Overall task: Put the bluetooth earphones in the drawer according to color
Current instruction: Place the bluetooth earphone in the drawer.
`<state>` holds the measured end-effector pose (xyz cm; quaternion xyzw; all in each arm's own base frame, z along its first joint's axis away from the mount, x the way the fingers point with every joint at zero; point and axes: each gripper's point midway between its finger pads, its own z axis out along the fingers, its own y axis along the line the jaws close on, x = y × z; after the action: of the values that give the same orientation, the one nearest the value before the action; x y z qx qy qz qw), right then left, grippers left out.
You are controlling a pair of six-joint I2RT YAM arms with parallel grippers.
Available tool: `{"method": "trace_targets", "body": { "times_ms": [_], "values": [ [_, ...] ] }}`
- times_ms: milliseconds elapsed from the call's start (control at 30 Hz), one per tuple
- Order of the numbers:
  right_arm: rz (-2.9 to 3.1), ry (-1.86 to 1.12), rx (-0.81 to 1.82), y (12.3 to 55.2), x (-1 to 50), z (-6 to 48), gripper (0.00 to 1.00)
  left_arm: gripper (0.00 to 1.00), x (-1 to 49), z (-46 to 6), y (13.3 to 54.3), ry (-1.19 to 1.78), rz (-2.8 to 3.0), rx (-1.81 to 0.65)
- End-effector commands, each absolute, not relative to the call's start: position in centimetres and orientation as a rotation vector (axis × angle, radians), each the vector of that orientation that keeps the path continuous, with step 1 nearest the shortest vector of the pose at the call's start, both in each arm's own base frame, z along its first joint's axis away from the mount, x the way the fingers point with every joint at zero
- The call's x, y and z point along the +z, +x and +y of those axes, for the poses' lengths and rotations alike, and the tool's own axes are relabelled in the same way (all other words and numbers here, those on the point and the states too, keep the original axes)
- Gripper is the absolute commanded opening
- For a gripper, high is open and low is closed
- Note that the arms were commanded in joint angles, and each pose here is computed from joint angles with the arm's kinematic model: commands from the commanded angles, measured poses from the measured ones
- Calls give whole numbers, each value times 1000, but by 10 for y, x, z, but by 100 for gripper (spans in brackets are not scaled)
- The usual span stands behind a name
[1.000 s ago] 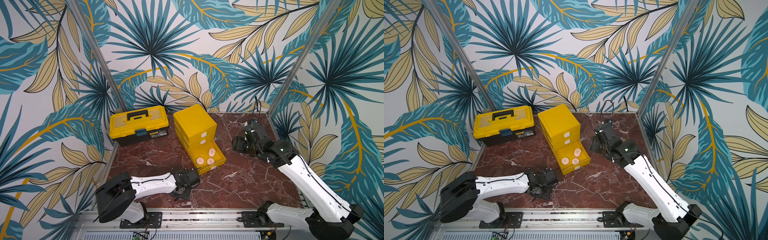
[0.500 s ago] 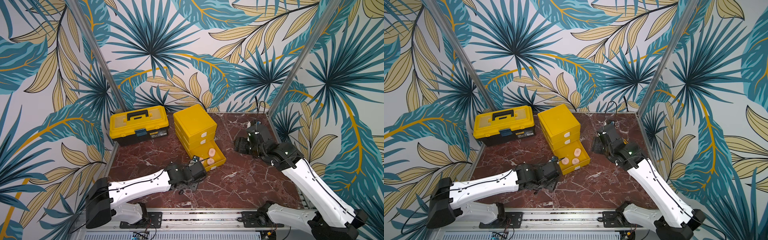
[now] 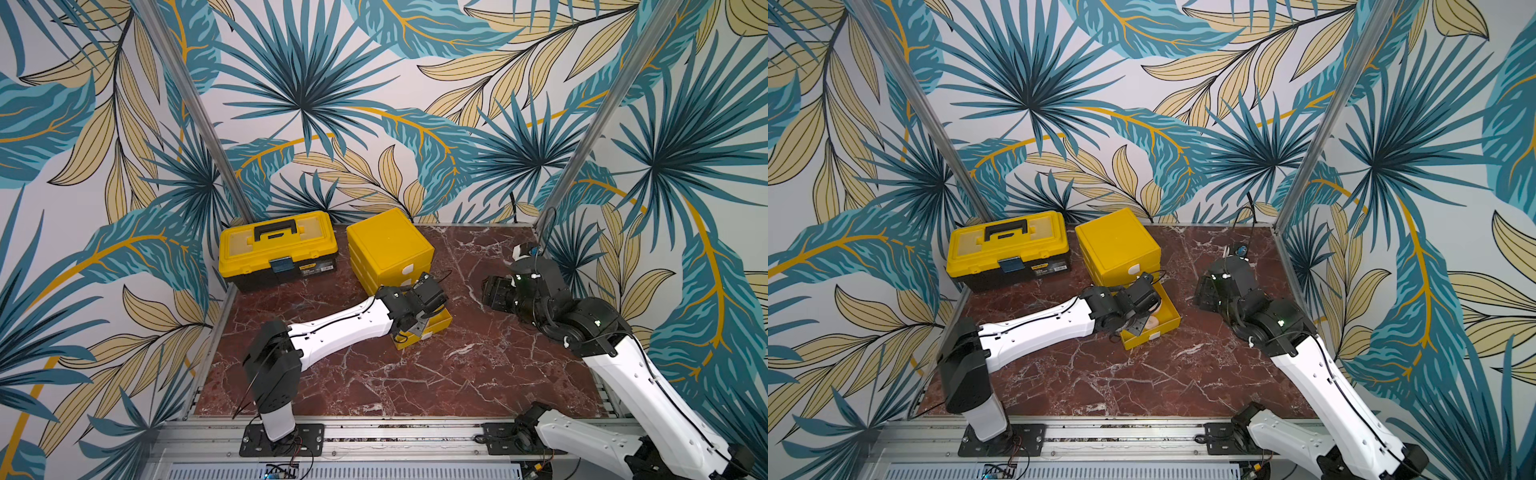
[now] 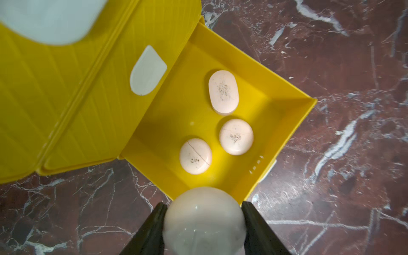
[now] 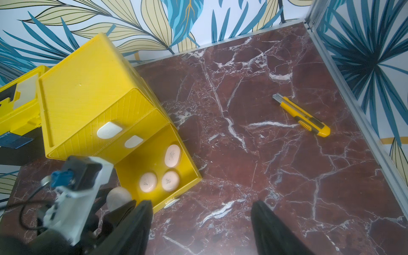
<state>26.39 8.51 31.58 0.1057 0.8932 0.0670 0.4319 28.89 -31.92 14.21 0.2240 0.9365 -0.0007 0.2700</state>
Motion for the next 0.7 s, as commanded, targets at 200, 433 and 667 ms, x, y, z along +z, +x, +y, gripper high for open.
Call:
{"method": "trace_targets", "body": {
  "times_ms": [200, 433, 667],
  "values": [
    [2238, 296, 110, 257, 305, 71, 76, 41, 119, -330, 314, 614, 2533, 28],
    [2246, 298, 106, 258, 303, 71, 76, 42, 104, -335, 327, 600, 2518, 79],
    [2244, 298, 100, 257, 302, 69, 76, 43, 87, -338, 336, 596, 2526, 103]
  ]
}}
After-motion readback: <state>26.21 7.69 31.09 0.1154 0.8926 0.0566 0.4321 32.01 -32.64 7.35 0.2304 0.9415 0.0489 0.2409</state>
